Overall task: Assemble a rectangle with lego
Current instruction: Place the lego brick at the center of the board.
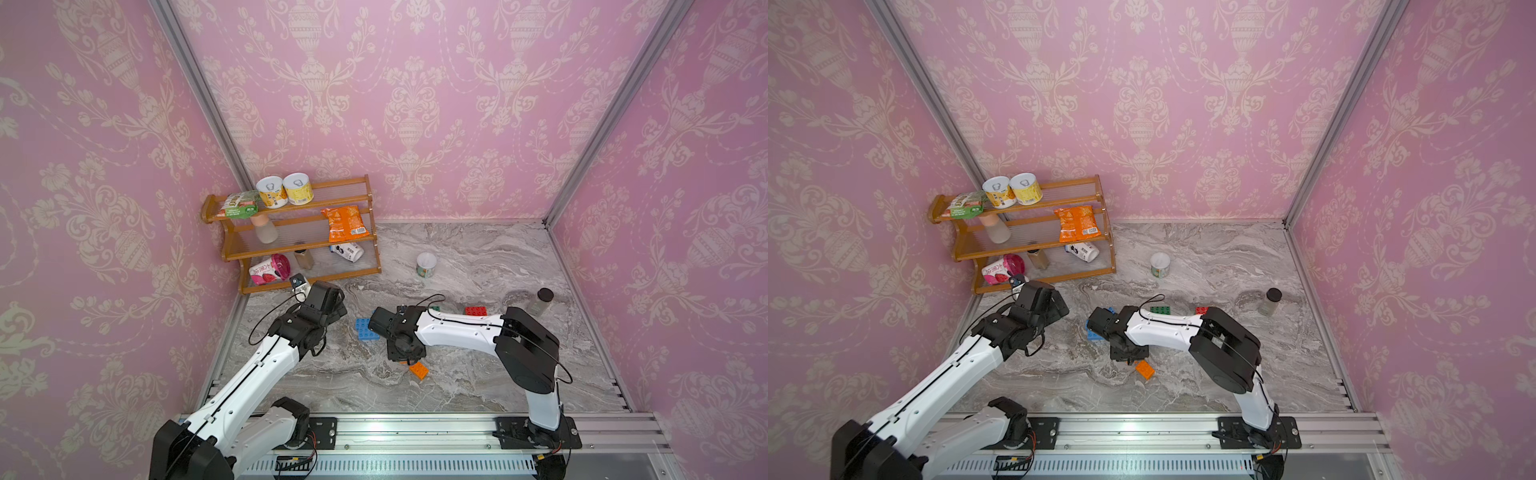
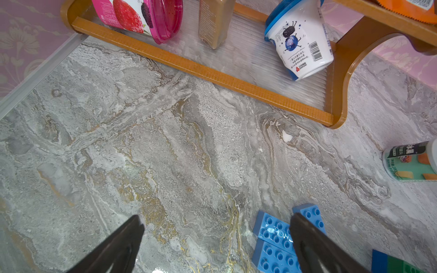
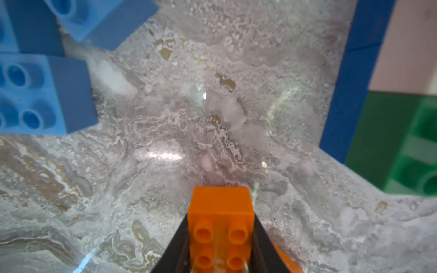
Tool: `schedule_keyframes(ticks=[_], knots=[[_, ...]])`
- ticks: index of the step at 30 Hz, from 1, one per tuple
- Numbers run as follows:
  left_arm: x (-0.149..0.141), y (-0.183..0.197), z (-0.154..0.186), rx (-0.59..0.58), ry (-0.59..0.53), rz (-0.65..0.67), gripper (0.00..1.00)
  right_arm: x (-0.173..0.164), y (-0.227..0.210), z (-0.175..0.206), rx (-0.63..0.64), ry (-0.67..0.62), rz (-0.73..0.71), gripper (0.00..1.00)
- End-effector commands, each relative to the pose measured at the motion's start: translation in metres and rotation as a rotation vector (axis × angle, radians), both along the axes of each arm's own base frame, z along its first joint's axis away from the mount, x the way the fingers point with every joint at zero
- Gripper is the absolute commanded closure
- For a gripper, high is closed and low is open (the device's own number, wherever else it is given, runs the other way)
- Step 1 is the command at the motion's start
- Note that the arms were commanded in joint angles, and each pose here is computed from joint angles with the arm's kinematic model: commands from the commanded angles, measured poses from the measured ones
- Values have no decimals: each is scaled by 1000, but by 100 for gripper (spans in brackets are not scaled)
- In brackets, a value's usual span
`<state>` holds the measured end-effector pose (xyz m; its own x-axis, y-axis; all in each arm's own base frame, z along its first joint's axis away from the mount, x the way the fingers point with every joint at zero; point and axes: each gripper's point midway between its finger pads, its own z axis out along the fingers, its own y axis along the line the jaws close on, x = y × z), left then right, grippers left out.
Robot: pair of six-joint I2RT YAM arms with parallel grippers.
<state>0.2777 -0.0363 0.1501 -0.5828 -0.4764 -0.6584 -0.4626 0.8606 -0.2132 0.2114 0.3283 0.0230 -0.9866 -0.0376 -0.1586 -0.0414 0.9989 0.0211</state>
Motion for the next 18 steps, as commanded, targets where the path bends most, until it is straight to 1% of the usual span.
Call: schedule_keyframes(ticks=[1,7,8,9,11,14,18], knots=[[-5,4,0,-3,-1,-1,1,-12,-1,-4,-28,29,-16,66],[-8,3,1,-21,0,-6,1,-23,-2,-6,-36,35,-30,58],[-8,3,1,-26,4,-6,1,-25,-2,-5,-36,33,-31,54],[-15,4,-12,-20,35,-6,1,-26,-2,-5,-36,31,-32,49],[-16,3,-14,-31,37,-7,1,-27,-3,-3,-39,26,-29,39],[-20,4,-18,-44,37,0,1,-26,-4,2,-40,15,-19,33],[-23,5,-17,-58,20,7,1,-20,-6,21,-42,-25,2,30]])
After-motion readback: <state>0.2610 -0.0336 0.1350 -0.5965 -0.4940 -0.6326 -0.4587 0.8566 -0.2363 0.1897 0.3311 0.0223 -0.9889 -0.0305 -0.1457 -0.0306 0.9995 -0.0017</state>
